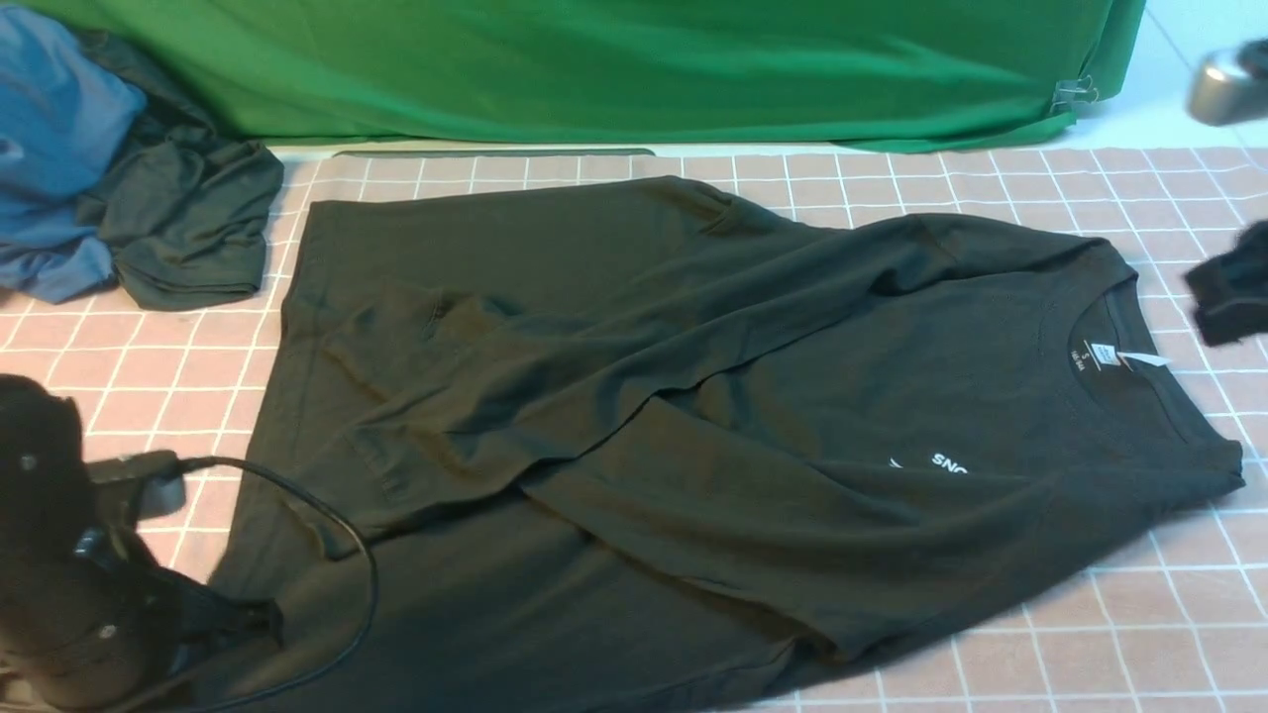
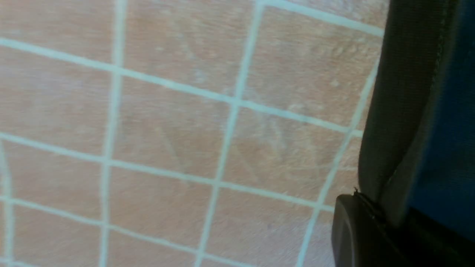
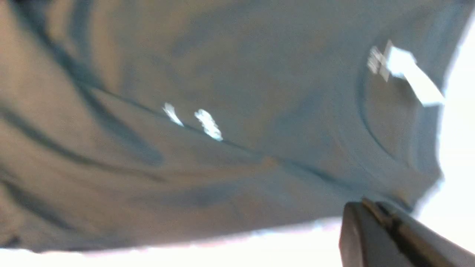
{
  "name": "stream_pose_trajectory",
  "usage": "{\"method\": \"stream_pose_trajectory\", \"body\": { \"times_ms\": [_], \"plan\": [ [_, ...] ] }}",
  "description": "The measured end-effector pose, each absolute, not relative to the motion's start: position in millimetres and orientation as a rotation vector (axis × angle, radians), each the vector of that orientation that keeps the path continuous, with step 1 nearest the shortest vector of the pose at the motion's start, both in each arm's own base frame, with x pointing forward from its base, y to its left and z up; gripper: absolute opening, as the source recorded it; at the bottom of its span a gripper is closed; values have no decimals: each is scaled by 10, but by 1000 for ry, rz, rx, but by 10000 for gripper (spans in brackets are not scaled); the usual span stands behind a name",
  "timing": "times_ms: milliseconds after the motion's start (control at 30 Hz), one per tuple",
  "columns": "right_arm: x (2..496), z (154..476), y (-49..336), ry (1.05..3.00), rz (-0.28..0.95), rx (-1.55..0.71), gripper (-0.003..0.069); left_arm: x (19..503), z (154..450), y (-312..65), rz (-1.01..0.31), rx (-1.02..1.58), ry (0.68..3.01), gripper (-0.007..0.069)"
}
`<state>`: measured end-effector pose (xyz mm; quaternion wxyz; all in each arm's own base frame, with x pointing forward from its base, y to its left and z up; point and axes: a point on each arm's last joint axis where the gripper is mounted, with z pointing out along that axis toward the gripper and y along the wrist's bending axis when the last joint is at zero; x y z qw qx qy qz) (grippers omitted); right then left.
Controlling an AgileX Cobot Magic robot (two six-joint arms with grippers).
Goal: Fold a long-sleeved shirt over a pink coffee tablecloth.
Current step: 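Grasp the near edge of the shirt at its hem and shoulder corners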
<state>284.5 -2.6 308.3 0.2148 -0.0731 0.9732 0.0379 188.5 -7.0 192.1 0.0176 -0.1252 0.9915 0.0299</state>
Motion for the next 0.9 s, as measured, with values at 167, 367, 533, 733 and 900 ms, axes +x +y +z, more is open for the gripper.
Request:
{"method": "stream_pose_trajectory", "body": {
  "times_ms": [167, 367, 533, 733, 900],
  "plan": [
    [2739, 3040, -405, 2802, 58, 72, 106, 1767, 2128, -8, 152, -444, 2982, 32],
    [2725, 2682, -406, 2937, 126, 143, 388, 1680, 2285, -10, 104, -458, 2891, 32],
    [2851, 2369, -148, 3005, 166, 27, 582, 1661, 2315, -8, 100, -451, 2875, 32],
    [3043, 2027, 152, 3038, 170, -69, 684, 1665, 2316, -8, 99, -446, 2871, 32],
    [3120, 1753, 135, 3108, 120, -32, 689, 1666, 2316, -8, 99, -445, 2870, 32]
  ]
}}
